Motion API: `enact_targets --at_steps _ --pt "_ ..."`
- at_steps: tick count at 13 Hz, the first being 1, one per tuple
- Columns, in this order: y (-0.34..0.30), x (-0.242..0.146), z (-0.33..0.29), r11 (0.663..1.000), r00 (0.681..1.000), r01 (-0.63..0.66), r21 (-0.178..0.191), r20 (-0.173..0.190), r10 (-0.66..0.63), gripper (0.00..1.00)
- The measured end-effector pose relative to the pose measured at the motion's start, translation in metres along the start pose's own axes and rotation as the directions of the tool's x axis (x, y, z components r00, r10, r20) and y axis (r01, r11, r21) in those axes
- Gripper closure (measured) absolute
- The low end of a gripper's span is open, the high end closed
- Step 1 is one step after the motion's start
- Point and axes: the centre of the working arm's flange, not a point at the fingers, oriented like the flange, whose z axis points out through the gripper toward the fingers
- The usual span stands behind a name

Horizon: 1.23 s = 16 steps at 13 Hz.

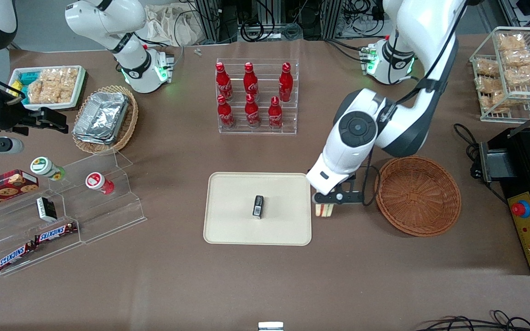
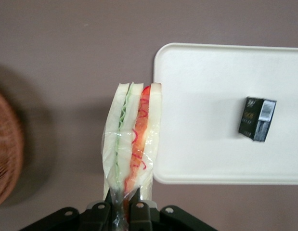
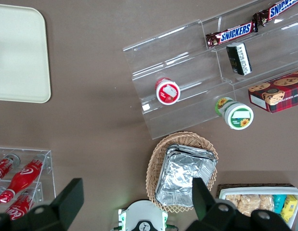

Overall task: Place sandwich from basket to tray
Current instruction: 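Carry the sandwich over the white tray beside the tissue pack, then lower the sandwich onto the tray and open the left gripper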

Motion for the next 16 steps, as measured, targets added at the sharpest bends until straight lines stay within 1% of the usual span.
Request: enact_targets --at_steps 4,8,11,12,14,16 --pt "0.018 0.003 0.056 0.999 1.000 -0.021 -0.033 -0.010 0.020 0.87" --pt "0.030 -0.003 0.097 0.999 0.999 -0.036 -0.027 0.025 0.037 0.87" --pt "0.031 -0.004 0.110 0.999 0.999 -0.036 -0.027 0.033 0.037 0.87" --pt "0.031 -0.003 0.110 0.999 0.999 -0.036 -0.028 0.032 0.037 0.83" --pt "0.034 -0.003 0.109 0.999 0.999 -0.039 -0.033 0.032 0.040 0.80" --pt "0.037 -0.004 0.112 0.998 0.998 -0.042 -0.035 0.035 0.043 0.80"
